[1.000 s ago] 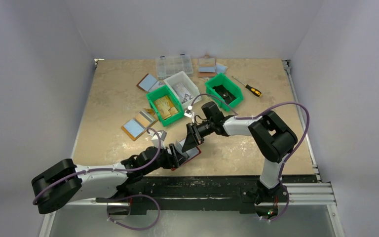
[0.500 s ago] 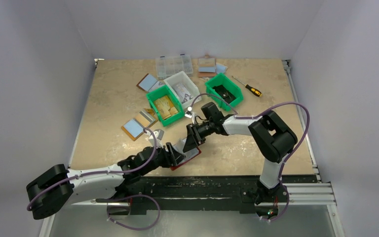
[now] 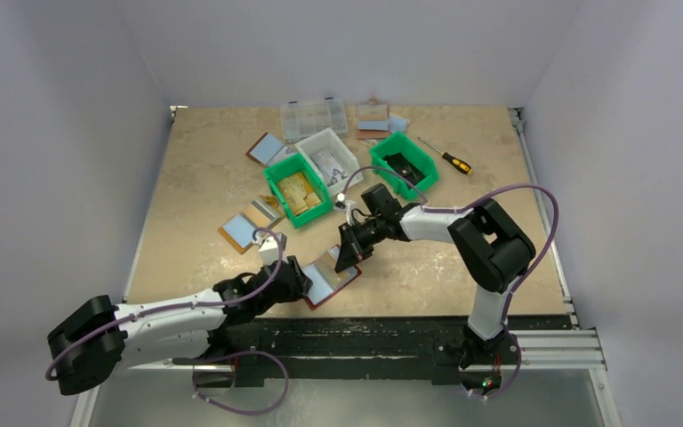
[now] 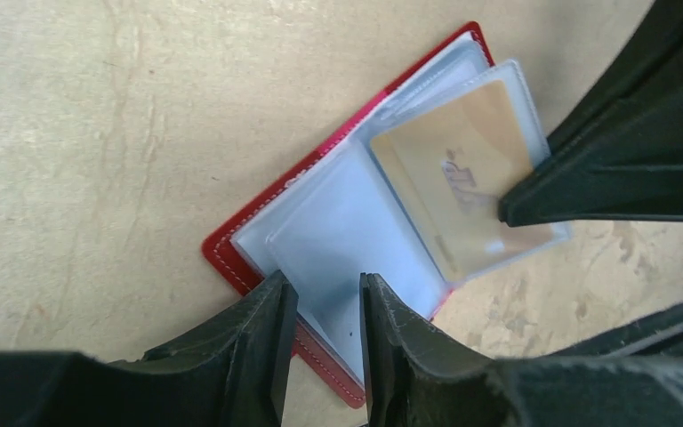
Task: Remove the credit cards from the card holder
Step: Remove the credit card from the card holder.
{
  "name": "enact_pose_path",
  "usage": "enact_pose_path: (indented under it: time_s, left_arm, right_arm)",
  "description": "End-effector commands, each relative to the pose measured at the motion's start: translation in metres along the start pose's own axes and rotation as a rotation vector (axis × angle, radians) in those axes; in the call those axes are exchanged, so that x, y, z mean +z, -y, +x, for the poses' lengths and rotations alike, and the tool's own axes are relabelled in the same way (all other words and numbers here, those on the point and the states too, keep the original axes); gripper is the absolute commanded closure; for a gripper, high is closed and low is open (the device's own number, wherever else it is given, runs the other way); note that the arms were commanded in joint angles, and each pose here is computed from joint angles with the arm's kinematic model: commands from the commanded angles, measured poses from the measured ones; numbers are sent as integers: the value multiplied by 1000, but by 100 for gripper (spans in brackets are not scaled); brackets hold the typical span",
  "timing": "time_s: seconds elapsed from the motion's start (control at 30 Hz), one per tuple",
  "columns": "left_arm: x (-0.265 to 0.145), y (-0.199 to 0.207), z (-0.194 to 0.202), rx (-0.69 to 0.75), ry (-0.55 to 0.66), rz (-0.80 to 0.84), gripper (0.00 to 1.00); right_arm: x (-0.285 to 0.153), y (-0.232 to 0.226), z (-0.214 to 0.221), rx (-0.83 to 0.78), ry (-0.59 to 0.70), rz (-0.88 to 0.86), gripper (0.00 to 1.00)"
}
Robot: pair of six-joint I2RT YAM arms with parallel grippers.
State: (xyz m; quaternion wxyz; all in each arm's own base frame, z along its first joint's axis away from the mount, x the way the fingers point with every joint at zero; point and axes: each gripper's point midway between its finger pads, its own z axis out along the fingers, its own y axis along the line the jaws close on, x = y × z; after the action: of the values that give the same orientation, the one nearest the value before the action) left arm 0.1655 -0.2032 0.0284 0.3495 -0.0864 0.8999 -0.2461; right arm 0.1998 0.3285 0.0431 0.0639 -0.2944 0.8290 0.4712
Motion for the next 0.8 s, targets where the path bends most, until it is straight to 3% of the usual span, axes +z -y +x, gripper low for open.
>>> enact_pose_path:
  time_s: [0.0, 0.17, 0.33, 0.57, 0.77]
  left_arm:
    - [-1, -19, -9, 30, 25, -142, 65]
    - [-15, 20, -36, 51, 79, -14, 65]
    - [-40, 73, -63, 16, 137, 215, 66]
    - [-49, 138, -67, -69, 137, 527, 68]
    - [-9, 118, -49, -102, 98, 381, 83]
  right_arm:
    - [-4, -11, -16, -86, 20, -23, 100]
    - [-9, -16, -21, -128, 35, -19, 100]
    - [-12, -16, -23, -144, 41, -11, 100]
    - [-16, -16, -25, -153, 53, -8, 100]
    - [-24, -14, -30, -155, 75, -7, 100]
